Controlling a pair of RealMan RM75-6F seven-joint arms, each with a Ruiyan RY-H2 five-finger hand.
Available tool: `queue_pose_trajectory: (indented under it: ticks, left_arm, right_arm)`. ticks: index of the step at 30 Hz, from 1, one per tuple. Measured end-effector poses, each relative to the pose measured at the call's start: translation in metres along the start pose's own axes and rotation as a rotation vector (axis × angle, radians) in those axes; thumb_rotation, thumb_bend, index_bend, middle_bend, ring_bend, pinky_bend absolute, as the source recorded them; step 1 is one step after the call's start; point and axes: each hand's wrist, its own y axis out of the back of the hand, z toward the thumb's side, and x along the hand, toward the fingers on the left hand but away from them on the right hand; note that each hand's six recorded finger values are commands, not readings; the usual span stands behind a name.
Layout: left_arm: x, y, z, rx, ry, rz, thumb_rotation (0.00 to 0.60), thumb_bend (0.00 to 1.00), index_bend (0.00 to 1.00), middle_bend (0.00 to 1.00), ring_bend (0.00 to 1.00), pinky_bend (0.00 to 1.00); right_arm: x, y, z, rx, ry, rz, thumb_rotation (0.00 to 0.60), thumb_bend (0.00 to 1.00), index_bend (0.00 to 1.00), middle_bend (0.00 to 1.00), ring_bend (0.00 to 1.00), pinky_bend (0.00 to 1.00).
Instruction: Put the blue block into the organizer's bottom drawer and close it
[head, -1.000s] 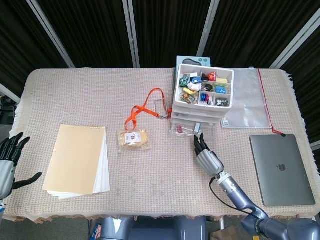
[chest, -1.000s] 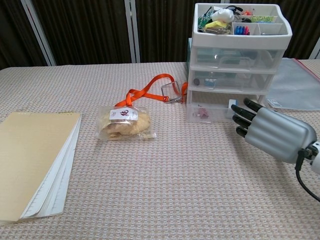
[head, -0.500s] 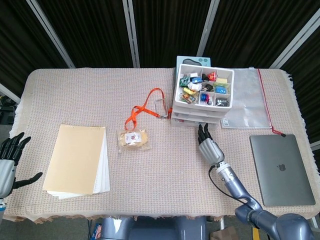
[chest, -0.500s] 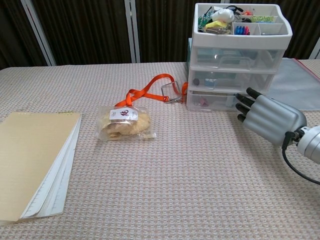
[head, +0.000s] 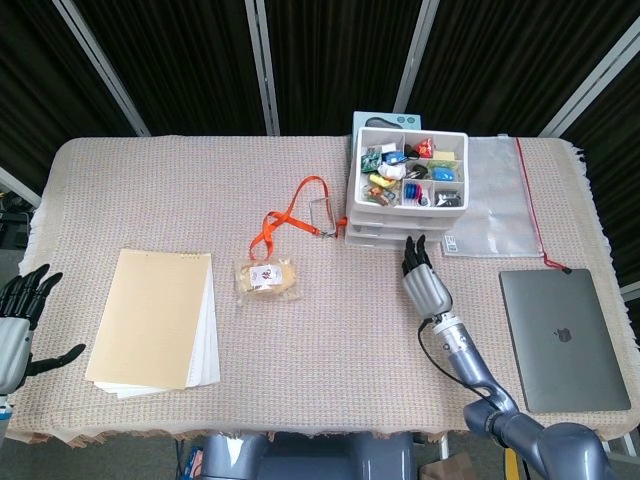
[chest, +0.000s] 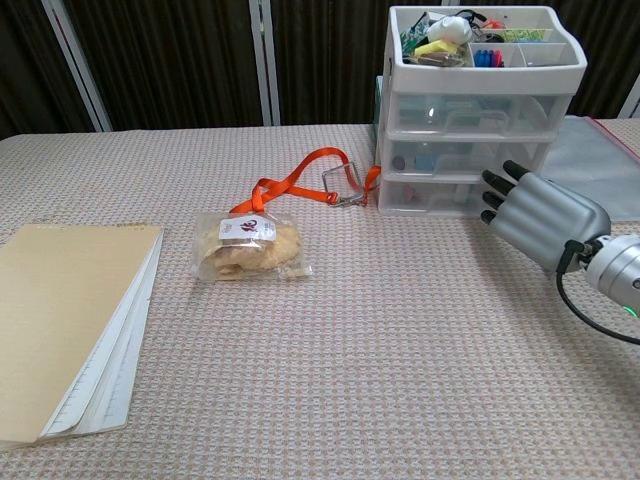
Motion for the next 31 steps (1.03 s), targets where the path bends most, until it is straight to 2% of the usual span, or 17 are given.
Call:
queue_pose_trajectory:
  ticks: [9,15,21,24,26,31]
  left_arm:
    - [-0.001,0.001,0.001,0.010,-0.009,0.006,0.600,0.14,0.09,0.00,0.00,0.00]
    - [-0.002,0.001,0.001,0.029,-0.014,0.016,0.600,0.14,0.09,0.00,0.00,0.00]
    - [-0.004,0.000,-0.001,0.050,-0.016,0.021,0.600,0.14,0.09,0.00,0.00,0.00]
    - [-0.004,-0.001,-0.003,0.060,-0.010,0.017,0.600,0.14,0.09,0.00,0.00,0.00]
    - [-0.005,-0.001,-0.003,0.067,-0.010,0.016,0.600,0.14,0.09,0.00,0.00,0.00]
    - [-0.006,-0.003,-0.003,0.094,-0.014,0.009,0.600,0.12,0.09,0.00,0.00,0.00]
  right_arm:
    - [0.020,0.009,-0.006,-0.043,-0.011,-0.064,0.600,0.31,0.28,0.15,0.06,0.13]
    - [0.037,0.026,-0.028,-0.139,-0.058,-0.125,0.600,0.27,0.26,0.15,0.06,0.14]
    - [0.065,0.043,-0.063,-0.330,-0.109,-0.161,0.600,0.16,0.23,0.15,0.06,0.14]
    - [0.086,0.047,-0.086,-0.475,-0.140,-0.165,0.600,0.07,0.19,0.13,0.05,0.14]
    - [0.103,0.044,-0.102,-0.574,-0.167,-0.160,0.600,0.02,0.15,0.11,0.04,0.14]
    - [0.144,0.027,-0.134,-0.802,-0.233,-0.108,0.600,0.00,0.09,0.03,0.00,0.13]
